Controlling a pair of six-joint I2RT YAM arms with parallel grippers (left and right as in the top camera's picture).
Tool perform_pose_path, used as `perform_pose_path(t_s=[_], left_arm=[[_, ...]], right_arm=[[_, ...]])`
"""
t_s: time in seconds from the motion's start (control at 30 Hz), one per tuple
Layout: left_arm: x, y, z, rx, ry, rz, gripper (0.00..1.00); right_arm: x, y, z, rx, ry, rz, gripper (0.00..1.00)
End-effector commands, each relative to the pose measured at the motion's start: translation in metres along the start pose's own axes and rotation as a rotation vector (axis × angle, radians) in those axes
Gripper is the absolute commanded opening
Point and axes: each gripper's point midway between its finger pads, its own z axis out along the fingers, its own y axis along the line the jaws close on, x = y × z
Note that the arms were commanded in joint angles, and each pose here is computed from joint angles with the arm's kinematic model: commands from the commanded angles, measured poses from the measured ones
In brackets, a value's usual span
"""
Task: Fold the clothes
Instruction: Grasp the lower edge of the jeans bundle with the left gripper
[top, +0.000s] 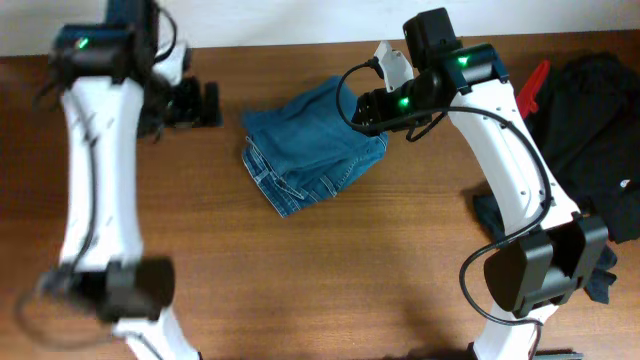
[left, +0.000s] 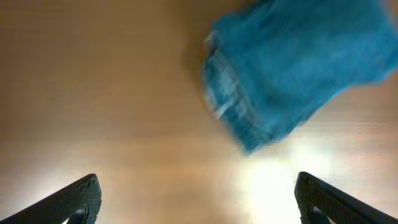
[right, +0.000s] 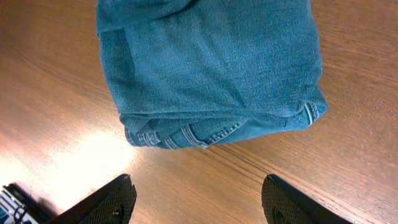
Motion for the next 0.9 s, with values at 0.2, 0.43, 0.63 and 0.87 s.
perform_pose_path(t_s=[0.2, 0.43, 0.63, 0.87], left_arm=[[0.060, -0.064, 0.150, 0.536, 0.113, -0.145, 0.99], [0.077, -0.088, 0.200, 0.729, 0.042, -0.236, 0.99], [0.049, -0.113, 0.195, 0.779, -0.104, -0.175, 0.99], [0.039, -0.131, 0.180, 0.874, -0.125, -0.177, 0.99]], right_arm=[[-0.001, 0.002, -0.010, 0.002, -0.020, -0.017, 0.70], [0.000, 0.002, -0.010, 0.002, -0.017, -0.017, 0.70], [0.000, 0.002, -0.010, 0.002, -0.017, -0.017, 0.70], [0.000, 0.002, -0.010, 0.002, -0.016, -0.016, 0.70]])
